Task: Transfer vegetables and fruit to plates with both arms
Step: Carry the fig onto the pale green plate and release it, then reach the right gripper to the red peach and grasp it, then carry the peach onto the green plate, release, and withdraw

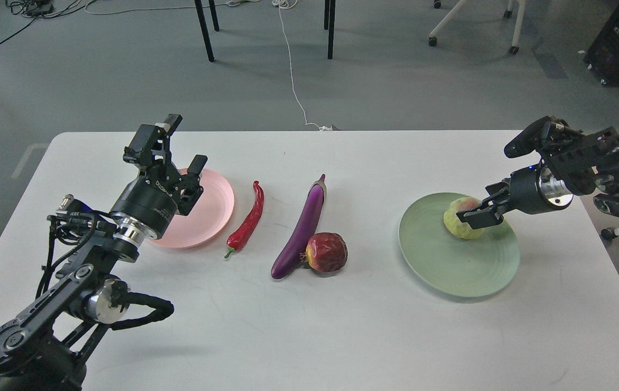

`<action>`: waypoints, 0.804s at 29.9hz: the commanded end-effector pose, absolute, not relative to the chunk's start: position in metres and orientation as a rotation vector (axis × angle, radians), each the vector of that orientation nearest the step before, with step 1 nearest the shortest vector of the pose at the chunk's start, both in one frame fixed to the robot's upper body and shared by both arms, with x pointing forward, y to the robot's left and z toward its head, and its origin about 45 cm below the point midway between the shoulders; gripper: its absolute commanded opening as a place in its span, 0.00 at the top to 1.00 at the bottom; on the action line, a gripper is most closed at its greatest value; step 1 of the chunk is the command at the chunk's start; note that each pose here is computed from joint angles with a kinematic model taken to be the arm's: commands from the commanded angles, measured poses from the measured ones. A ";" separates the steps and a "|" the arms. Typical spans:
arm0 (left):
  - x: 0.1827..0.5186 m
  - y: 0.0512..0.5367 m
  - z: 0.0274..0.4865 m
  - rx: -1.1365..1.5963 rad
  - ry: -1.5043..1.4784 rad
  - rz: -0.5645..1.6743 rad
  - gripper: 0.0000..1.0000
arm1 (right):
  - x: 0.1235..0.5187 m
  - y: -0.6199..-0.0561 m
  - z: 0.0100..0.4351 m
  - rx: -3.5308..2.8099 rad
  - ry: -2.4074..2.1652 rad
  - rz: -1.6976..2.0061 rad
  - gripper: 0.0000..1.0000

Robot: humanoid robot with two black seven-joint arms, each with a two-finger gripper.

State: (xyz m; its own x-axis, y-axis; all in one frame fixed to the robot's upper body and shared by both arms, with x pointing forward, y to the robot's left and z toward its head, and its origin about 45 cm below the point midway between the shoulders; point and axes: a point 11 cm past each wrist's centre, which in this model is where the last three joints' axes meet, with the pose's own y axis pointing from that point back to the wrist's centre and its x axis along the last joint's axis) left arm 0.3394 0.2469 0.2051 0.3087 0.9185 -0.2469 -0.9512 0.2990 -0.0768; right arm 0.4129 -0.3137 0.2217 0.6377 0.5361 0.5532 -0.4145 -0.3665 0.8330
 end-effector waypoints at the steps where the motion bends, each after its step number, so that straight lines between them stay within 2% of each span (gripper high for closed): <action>1: 0.339 0.247 0.205 -0.222 0.167 1.248 0.02 | 0.408 -0.268 0.237 1.809 0.073 1.025 0.04; 10: 0.339 0.248 0.206 -0.218 0.161 1.246 0.02 | 0.386 -0.159 0.221 1.967 0.244 1.060 0.04; 24: 0.339 0.250 0.206 -0.214 0.157 1.248 0.02 | 0.370 -0.092 0.175 1.963 0.378 1.140 0.06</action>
State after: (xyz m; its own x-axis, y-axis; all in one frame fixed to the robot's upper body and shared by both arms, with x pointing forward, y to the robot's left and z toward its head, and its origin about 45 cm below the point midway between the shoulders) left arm 0.3387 0.2495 0.2059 0.3112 0.9209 -0.2348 -0.9503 0.3021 -0.0751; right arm 0.3741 -0.1014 0.1811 0.5638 0.5999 0.5676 -0.1420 -0.6067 0.7822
